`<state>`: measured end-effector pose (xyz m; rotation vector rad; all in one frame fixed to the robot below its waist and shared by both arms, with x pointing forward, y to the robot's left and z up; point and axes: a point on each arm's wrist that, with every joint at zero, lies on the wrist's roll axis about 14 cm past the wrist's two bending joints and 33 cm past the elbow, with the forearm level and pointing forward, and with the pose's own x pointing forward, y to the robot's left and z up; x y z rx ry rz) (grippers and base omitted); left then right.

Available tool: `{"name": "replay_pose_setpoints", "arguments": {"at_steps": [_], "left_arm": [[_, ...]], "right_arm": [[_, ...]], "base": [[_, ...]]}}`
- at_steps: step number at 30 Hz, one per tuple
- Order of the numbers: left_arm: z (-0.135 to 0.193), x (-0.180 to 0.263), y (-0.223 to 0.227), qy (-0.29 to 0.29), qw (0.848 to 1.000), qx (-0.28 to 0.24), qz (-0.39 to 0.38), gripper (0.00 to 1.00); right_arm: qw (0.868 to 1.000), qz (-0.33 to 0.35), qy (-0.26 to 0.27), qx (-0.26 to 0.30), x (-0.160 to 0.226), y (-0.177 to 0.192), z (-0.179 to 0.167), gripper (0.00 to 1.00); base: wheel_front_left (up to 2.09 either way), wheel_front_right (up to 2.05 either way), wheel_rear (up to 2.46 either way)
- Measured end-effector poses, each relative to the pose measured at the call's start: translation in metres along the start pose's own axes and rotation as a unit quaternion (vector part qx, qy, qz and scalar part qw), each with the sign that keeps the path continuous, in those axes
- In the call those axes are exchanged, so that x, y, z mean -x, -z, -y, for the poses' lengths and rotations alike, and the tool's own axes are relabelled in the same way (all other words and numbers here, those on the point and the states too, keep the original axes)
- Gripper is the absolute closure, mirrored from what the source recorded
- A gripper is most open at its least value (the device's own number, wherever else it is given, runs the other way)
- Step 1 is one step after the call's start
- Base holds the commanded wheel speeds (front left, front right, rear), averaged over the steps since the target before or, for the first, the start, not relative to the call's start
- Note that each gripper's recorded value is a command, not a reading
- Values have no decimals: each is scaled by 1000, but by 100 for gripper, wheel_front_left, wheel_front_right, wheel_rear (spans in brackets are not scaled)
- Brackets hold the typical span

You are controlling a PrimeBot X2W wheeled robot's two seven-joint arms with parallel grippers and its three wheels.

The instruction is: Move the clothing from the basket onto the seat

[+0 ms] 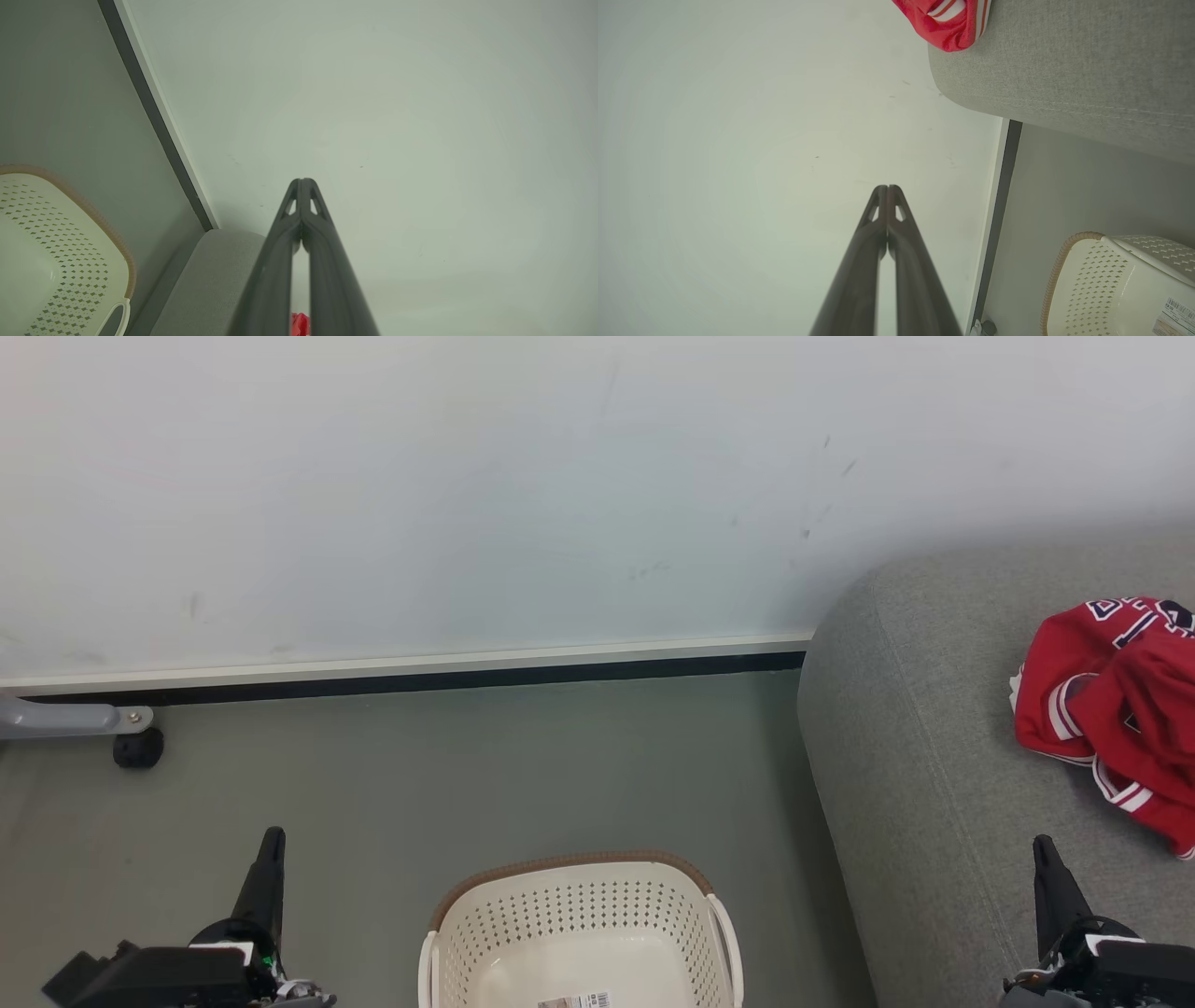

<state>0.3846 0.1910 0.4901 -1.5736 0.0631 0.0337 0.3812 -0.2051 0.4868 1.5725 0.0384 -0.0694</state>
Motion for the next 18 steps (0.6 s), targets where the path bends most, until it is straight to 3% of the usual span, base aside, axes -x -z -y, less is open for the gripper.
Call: {"name": "replay_pose_setpoints", "arguments": {"at_steps": [18], "left_arm": [[0, 0, 0, 0, 1000, 0, 0, 100]], "right_arm": [[1000, 0, 0, 0, 0, 0, 0, 100]], "base": [[0, 0, 0]]}}
